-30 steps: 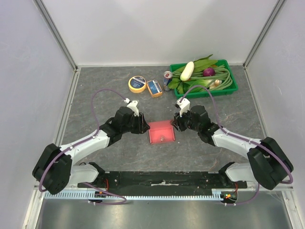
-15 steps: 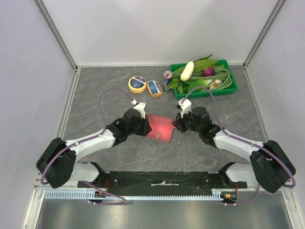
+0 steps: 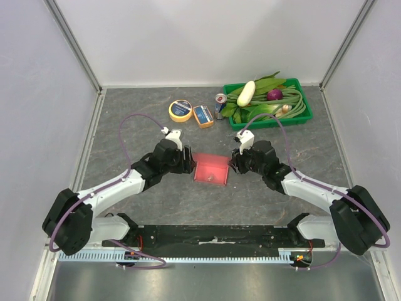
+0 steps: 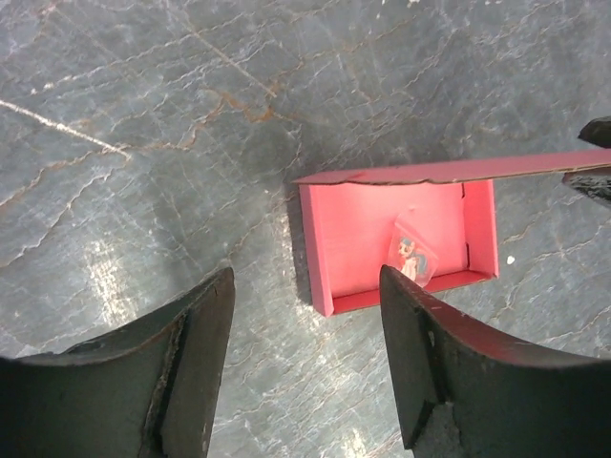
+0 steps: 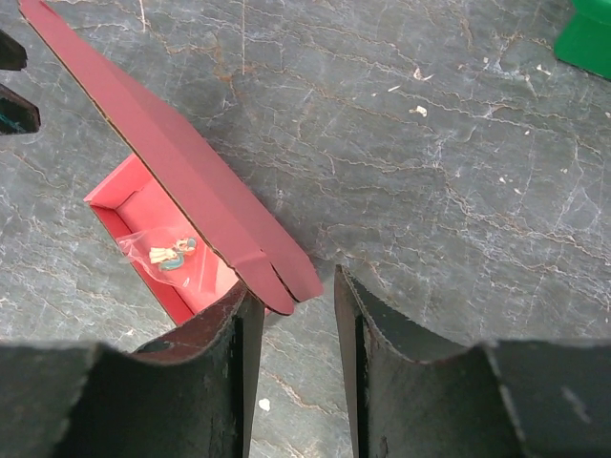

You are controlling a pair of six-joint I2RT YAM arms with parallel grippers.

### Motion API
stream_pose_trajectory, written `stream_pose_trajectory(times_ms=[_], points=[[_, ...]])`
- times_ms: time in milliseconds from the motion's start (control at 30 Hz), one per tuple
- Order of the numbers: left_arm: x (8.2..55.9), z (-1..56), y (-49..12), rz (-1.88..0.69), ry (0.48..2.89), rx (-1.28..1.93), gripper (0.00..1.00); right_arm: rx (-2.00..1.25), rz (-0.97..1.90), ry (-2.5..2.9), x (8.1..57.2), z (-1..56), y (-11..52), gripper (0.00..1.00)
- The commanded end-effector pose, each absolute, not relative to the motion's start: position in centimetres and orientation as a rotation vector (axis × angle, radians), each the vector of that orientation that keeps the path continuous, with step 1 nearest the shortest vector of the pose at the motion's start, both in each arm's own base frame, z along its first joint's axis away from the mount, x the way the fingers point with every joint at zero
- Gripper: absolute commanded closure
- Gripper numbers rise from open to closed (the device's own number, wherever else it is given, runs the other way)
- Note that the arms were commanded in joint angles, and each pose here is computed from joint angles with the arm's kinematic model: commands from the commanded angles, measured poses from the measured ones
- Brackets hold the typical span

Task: Fold the paper box

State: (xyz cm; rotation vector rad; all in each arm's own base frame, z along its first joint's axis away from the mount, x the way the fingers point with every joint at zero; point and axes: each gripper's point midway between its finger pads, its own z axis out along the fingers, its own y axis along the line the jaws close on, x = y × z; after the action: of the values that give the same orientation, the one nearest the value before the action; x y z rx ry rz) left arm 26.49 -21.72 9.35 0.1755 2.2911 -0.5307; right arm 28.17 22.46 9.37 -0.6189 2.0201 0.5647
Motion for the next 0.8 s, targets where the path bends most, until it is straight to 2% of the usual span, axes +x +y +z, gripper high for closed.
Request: stream_pose_trajectory(times_ms=[0,167,533,633,767], points=[[27.9,12.1,-23.7,-0.624,2.181,0.242,0.34,-0.592,0.548,1.999,28.9,10.0,22.4,0.58],[29.1,11.9,-24.3,-0.596,2.133,0.327,0.40,-0.604,0.540,1.997,29.1,9.9,22.5,0.64],[30.4,12.1,-25.2,-0.563,2.063,0.461,0.43,-0.620,0.563,1.986,29.0,9.9,22.9,0.81],[30.1,11.7,-25.7,-0.583,2.061,0.505,0.48,-0.627,0.568,1.981,29.1,9.9,23.1,0.85],[30.0,11.4,-25.8,-0.589,2.061,0.523,0.56,-0.629,0.571,1.974,29.3,10.1,23.3,0.85]])
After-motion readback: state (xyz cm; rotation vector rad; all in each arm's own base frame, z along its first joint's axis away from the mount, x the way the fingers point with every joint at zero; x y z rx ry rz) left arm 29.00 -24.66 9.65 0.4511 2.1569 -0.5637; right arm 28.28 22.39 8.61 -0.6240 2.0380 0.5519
